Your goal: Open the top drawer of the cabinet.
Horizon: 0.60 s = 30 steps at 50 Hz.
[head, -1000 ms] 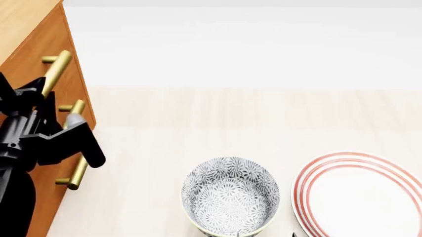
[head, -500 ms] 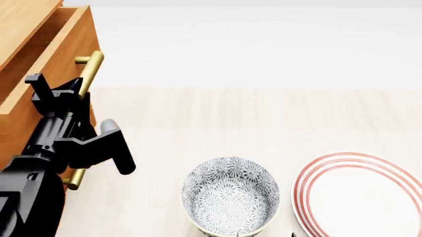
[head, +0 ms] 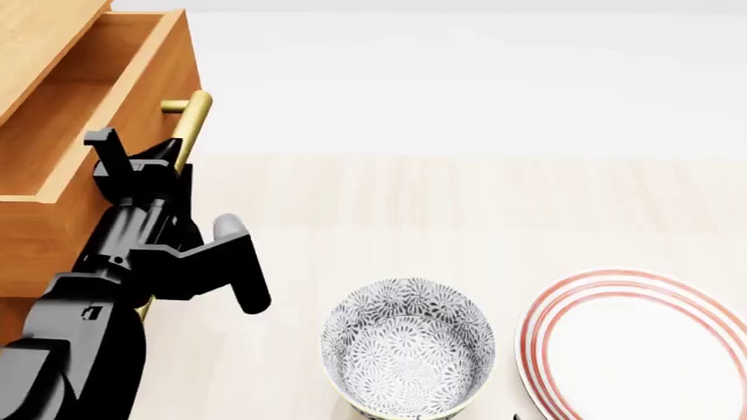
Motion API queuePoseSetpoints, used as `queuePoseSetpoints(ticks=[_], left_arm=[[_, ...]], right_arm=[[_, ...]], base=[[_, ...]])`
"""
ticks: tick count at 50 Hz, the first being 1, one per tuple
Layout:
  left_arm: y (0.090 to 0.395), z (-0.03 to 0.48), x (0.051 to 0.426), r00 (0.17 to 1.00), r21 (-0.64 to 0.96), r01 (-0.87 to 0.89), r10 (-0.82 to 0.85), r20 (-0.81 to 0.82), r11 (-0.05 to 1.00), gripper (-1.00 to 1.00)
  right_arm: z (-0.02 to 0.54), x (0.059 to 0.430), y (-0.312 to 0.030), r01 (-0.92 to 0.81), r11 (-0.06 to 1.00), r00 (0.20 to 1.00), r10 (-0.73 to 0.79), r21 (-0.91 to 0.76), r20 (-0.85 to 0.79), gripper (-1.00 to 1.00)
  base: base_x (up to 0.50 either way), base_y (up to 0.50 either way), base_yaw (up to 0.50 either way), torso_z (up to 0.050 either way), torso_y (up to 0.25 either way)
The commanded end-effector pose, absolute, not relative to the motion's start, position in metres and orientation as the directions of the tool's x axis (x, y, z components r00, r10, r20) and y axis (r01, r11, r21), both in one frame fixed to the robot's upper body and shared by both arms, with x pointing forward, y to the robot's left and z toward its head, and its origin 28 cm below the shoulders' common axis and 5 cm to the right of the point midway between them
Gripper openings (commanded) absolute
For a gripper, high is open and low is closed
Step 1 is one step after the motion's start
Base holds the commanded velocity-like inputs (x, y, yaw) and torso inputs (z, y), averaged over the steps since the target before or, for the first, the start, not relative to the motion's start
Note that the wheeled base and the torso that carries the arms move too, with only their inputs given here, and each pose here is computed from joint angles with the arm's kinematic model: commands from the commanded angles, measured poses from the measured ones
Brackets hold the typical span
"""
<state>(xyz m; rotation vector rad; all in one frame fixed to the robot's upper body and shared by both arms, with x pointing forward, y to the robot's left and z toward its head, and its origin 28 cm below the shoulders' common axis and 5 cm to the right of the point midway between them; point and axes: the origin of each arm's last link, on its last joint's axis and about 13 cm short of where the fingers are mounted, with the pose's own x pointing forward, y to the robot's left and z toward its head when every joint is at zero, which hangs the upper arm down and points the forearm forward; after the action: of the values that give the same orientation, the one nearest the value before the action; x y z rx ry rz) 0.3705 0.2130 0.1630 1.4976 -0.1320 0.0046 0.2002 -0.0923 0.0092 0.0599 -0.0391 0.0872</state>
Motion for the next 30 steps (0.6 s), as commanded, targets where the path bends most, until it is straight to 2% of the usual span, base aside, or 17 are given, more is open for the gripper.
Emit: queuePoseSetpoints(ticks=[1, 6, 7, 16, 26, 30], left_arm=[[0.174, 0.179, 0.365, 0.97, 0.988, -0.08, -0.22, 0.108, 0.131, -1.0], [0.174, 0.178, 0.365, 0.97, 0.986, -0.085, -0.215, 0.115, 0.145, -1.0], [0.175, 0.178, 0.365, 0.97, 0.986, -0.084, -0.215, 0.114, 0.145, 1.0], [0.172, 0.183, 0.362, 0.966, 0.979, -0.106, -0.215, 0.144, 0.177, 1.0], [0.153, 0.196, 0.344, 0.952, 0.927, -0.032, -0.271, 0.142, 0.373, 1.0], [0.148, 0.212, 0.341, 0.946, 0.899, -0.064, -0.26, 0.192, 0.433, 1.0]], right_arm=[[0.011, 0.202, -0.092, -0.091, 0.994, 0.995, 0.087, 0.067, 0.058, 1.0], [0.011, 0.202, -0.092, -0.091, 0.994, 0.995, 0.087, 0.067, 0.057, 1.0], [0.011, 0.202, -0.092, -0.09, 0.994, 0.995, 0.087, 0.067, 0.056, 1.0], [0.009, 0.202, -0.092, -0.091, 0.994, 0.995, 0.088, 0.063, 0.048, 1.0], [0.01, 0.202, -0.092, -0.089, 0.994, 0.995, 0.085, 0.065, 0.051, 1.0], [0.01, 0.202, -0.092, -0.088, 0.994, 0.995, 0.085, 0.065, 0.05, 1.0]], base=[[0.0, 0.0, 0.0, 0.0, 0.0], [0.0, 0.0, 0.0, 0.0, 0.0], [0.0, 0.0, 0.0, 0.0, 0.0], [0.0, 0.0, 0.0, 0.0, 0.0], [0.0, 0.0, 0.0, 0.0, 0.0], [0.0, 0.0, 0.0, 0.0, 0.0]])
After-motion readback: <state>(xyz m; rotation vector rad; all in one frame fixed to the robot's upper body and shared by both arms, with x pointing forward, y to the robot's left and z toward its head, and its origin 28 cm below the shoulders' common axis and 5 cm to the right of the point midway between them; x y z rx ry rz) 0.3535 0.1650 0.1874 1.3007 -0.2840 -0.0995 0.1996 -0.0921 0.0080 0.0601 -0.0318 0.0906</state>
